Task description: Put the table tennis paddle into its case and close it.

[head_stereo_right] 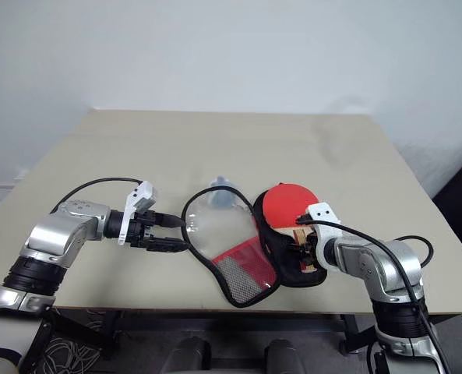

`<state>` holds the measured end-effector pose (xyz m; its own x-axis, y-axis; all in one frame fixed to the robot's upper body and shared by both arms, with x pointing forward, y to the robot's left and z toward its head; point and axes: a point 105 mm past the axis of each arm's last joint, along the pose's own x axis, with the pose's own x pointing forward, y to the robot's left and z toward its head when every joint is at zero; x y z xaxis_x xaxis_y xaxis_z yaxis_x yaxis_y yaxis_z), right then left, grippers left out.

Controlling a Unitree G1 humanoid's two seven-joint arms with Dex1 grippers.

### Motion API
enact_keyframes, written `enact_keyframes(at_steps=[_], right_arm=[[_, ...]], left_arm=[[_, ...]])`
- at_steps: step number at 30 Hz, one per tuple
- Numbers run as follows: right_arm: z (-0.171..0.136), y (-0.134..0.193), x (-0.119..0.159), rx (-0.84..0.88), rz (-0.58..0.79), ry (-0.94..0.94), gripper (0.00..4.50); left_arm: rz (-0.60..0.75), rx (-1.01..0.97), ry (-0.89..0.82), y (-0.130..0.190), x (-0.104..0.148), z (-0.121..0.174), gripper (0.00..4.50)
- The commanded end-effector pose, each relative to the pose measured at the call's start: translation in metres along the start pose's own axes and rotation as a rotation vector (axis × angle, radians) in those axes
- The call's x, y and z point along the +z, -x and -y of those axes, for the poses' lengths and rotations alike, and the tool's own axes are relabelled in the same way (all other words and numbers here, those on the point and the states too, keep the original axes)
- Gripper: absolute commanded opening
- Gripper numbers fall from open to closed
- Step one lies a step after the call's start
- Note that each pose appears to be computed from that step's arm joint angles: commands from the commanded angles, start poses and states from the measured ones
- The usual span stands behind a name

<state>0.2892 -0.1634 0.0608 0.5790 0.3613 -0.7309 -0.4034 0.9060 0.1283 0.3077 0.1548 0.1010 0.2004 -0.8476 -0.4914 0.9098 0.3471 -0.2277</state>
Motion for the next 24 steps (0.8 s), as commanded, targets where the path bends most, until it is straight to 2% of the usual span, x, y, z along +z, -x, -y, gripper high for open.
enact_keyframes(at_steps=[1,3,14,24], right_arm=[[-0.008,0.008,0.009,0.041,0.048,0.047,1.72],[-0.010,0.012,0.008,0.045,0.054,0.083,1.20],[-0.004,0.024,-0.009,0.022,0.022,0.069,1.20],[-0.009,0.013,-0.001,0.027,0.031,0.065,1.20]], left_arm=[[0.011,0.007,-0.035,0.002,0.010,0.000,4.50],[0.010,0.008,-0.034,0.002,0.010,0.000,4.50],[0.012,0.010,-0.026,0.000,0.008,-0.002,4.50],[0.010,-0.007,-0.053,0.000,0.013,-0.002,4.50]])
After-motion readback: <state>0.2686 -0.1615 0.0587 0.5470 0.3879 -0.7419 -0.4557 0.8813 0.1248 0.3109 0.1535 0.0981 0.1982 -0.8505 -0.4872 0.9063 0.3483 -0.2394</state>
